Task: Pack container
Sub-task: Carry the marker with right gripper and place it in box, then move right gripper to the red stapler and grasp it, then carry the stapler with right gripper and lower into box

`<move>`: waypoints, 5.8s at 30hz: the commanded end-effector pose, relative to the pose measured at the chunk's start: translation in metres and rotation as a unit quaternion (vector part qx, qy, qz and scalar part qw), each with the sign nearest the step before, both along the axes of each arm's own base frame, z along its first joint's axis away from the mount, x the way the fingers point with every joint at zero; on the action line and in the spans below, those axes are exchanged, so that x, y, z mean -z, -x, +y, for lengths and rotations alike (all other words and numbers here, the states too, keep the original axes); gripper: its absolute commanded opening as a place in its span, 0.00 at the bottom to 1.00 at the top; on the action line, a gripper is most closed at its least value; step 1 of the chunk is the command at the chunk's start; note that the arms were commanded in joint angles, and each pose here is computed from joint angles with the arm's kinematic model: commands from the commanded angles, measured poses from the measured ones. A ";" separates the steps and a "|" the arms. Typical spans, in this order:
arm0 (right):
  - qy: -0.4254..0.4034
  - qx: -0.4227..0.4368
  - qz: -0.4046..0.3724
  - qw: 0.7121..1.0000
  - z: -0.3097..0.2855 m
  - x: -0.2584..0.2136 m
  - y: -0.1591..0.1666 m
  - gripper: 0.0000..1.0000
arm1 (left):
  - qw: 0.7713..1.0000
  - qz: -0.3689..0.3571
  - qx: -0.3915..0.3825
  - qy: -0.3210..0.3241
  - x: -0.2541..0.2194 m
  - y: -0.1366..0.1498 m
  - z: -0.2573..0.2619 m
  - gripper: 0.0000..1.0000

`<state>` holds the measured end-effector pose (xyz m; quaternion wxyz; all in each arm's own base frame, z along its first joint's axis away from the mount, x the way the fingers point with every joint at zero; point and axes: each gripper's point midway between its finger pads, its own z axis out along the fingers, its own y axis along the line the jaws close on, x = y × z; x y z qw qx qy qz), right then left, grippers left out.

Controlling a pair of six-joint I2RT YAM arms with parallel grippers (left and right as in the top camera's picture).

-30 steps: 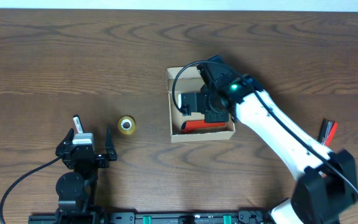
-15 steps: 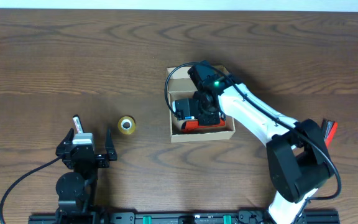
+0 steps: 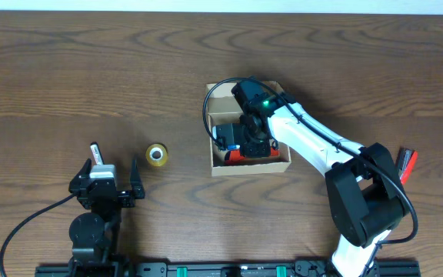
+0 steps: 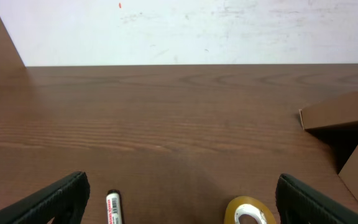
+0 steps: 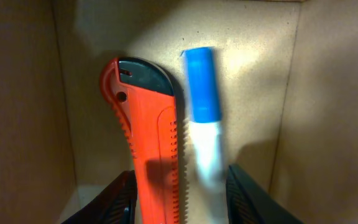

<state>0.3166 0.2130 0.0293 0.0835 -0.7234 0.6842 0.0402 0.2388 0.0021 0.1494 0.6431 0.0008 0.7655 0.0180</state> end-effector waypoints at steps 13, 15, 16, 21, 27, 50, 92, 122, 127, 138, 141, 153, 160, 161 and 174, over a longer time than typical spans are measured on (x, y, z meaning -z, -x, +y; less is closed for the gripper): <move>-0.078 0.201 -0.035 0.976 0.020 -0.063 -0.048 0.63 | 1.000 0.018 0.002 0.002 0.016 0.000 -0.001 0.95; -0.100 0.293 -0.044 0.950 0.015 -0.087 -0.066 0.86 | 1.000 0.018 0.002 0.002 0.016 0.000 -0.001 0.95; -0.107 0.344 -0.049 0.931 0.008 -0.099 -0.074 0.93 | 1.000 0.018 0.002 0.002 0.016 0.000 -0.001 0.95; -0.113 0.497 -0.067 0.858 -0.049 -0.141 -0.102 0.83 | 1.000 0.018 0.002 0.002 0.016 0.000 -0.001 0.95; -0.117 0.662 -0.053 0.739 -0.148 -0.154 -0.117 0.91 | 1.000 0.018 0.002 0.002 0.016 0.000 -0.001 0.95; 0.009 0.941 0.032 0.336 -0.392 -0.101 0.003 0.91 | 1.000 0.018 0.002 0.002 0.016 0.000 -0.001 0.95; -0.080 0.894 0.038 0.439 -0.402 0.047 0.034 0.01 | 1.000 0.018 0.002 0.002 0.016 0.000 -0.001 0.95; -0.068 0.292 -0.124 0.946 -0.087 -0.131 -0.074 0.01 | 1.000 0.018 0.002 0.002 0.016 0.000 -0.001 0.95; -0.030 0.169 -0.133 0.976 -0.060 -0.127 -0.055 0.01 | 1.000 0.018 0.002 0.002 0.016 0.000 -0.001 0.95; -0.064 0.161 -0.154 0.973 -0.027 -0.133 -0.061 0.01 | 1.000 0.018 0.002 0.002 0.016 0.000 -0.001 0.95; -0.076 0.169 -0.150 0.971 -0.021 -0.127 -0.067 0.01 | 1.000 0.018 0.002 0.002 0.016 0.000 -0.001 0.95; -0.068 0.204 -0.088 0.973 -0.008 -0.061 -0.081 0.01 | 1.000 0.018 0.002 0.002 0.016 0.000 -0.001 0.95; -0.075 0.191 -0.074 0.976 -0.010 -0.054 -0.081 0.01 | 1.000 0.018 0.002 0.002 0.016 0.000 -0.001 0.95; -0.077 0.186 -0.072 0.977 -0.010 -0.054 -0.081 0.01 | 1.000 0.018 0.002 0.002 0.016 0.000 -0.001 0.95; -0.078 0.191 -0.003 0.978 -0.021 -0.030 -0.066 0.01 | 1.000 0.018 0.002 0.001 0.016 0.000 -0.001 0.95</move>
